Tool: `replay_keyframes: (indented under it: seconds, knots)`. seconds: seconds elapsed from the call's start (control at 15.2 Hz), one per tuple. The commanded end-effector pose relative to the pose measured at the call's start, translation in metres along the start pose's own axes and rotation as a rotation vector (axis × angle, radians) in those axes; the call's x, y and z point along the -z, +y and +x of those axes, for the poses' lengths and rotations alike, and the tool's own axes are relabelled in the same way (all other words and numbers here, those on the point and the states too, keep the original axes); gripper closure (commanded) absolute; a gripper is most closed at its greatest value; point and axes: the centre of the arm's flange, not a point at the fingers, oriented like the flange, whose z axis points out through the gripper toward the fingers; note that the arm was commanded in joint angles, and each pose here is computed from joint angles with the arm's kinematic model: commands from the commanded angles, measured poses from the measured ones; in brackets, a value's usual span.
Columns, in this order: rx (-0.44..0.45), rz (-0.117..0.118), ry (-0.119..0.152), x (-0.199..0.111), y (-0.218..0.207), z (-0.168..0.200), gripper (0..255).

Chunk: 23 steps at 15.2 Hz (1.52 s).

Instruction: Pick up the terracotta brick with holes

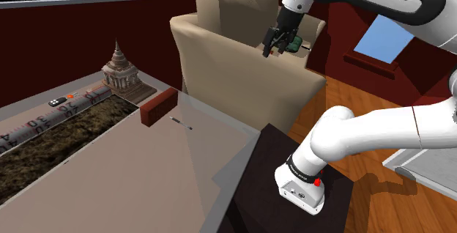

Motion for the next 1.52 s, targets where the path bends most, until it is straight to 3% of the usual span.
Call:
replay_keyframes:
  seconds: [0.0,0.73,1.45]
  knots:
    - [0.0,0.0,0.0,0.0,0.0,0.0,0]
    - [-0.26,-0.003,-0.025,-0.086,-0.107,0.05,0]
    - [-0.521,-0.006,-0.05,-0.175,-0.197,0.124,0]
